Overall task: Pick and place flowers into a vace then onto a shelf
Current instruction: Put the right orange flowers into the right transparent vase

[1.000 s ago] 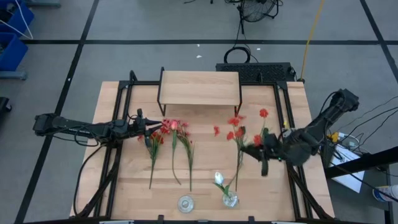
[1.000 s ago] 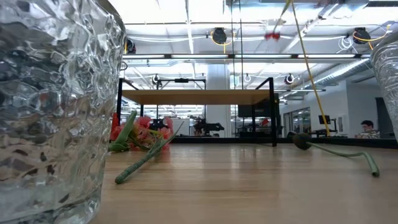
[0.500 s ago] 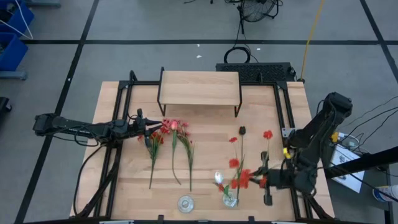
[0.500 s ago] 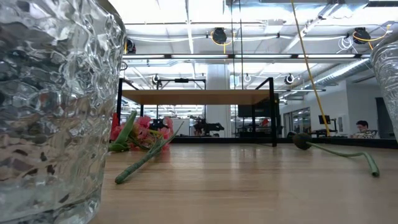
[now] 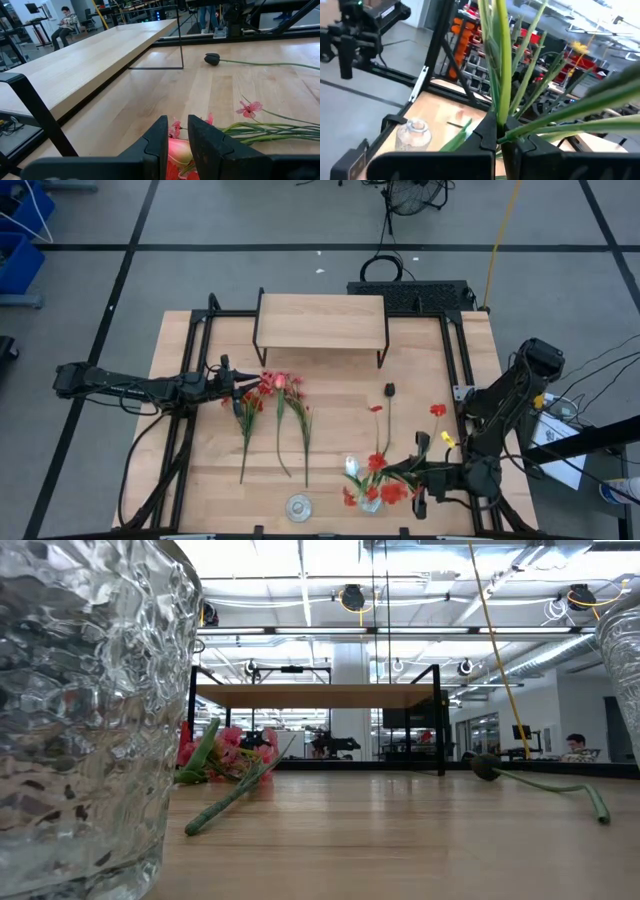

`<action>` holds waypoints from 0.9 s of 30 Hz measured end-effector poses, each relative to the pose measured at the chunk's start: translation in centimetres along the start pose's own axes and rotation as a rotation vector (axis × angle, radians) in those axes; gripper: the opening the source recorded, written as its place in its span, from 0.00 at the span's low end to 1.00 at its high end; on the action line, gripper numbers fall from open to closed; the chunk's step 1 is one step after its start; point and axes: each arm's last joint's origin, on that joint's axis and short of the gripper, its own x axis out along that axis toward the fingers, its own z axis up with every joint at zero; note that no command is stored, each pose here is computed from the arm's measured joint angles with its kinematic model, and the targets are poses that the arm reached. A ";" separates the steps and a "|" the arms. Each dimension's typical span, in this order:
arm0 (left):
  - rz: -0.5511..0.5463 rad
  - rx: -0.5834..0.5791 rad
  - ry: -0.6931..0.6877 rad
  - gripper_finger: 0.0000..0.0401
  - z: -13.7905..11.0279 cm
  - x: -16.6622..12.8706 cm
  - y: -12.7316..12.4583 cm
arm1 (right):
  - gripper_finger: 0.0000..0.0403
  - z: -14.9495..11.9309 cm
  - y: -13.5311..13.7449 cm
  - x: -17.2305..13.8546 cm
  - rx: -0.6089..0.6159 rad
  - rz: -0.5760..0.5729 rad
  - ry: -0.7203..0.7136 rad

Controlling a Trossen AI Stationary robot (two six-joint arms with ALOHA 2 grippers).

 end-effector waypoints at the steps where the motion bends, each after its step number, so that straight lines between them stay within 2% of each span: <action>1: 0.000 0.000 0.000 0.20 0.0 0.0 0.0 | 0.00 -0.1 0.0 0.0 -0.008 0.004 0.004; 6: 0.000 0.000 0.000 0.20 0.0 0.0 0.0 | 0.00 -0.7 0.4 -0.3 -0.090 0.025 0.045; 12: 0.000 0.000 0.000 0.20 0.0 0.0 0.0 | 0.00 -1.3 0.6 -0.3 -0.113 0.074 0.074; 23: 0.000 0.000 0.000 0.20 0.0 0.0 0.0 | 0.01 -2.5 1.5 -0.4 -0.069 0.260 0.125; 27: 0.000 0.000 0.000 0.20 0.0 0.0 0.0 | 0.01 -3.1 1.9 -0.1 -0.036 0.278 0.154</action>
